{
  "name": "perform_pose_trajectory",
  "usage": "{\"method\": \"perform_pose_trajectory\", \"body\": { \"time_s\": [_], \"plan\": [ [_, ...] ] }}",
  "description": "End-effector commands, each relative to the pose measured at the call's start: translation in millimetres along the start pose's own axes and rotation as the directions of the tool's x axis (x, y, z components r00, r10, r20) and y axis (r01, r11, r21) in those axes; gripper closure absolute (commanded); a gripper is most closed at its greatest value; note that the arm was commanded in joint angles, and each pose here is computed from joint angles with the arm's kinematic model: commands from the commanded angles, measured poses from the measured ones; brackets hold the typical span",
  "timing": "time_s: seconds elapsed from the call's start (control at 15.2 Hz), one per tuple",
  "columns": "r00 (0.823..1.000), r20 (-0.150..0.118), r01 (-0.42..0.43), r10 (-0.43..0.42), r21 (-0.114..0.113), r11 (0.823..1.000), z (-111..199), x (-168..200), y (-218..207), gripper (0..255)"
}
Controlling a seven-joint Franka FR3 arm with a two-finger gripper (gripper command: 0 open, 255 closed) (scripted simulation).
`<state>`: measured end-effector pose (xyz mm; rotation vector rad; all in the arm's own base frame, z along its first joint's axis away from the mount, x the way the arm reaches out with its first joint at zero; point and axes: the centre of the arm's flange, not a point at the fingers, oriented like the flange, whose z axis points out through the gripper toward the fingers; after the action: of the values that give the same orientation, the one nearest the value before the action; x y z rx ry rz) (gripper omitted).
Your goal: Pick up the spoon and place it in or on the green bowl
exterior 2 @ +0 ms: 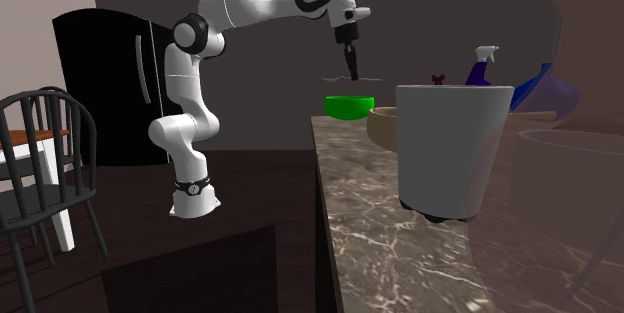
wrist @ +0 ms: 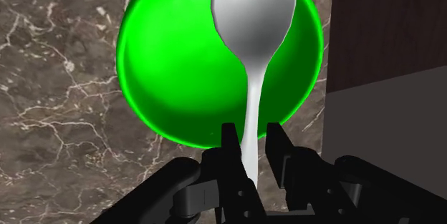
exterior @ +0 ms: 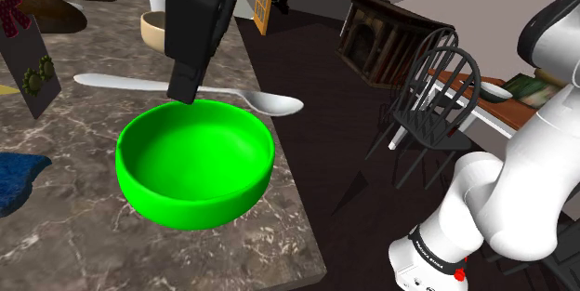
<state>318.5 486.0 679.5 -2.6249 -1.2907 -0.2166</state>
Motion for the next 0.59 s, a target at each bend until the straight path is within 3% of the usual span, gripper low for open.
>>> {"method": "perform_pose_trajectory", "body": {
  "time_s": [0.0,0.53],
  "plan": [
    [1.000,0.000,0.000,0.000,0.000,1.000,11,-2,1,255],
    [1.000,0.000,0.000,0.000,0.000,1.000,51,-11,6,255]
  ]
}}
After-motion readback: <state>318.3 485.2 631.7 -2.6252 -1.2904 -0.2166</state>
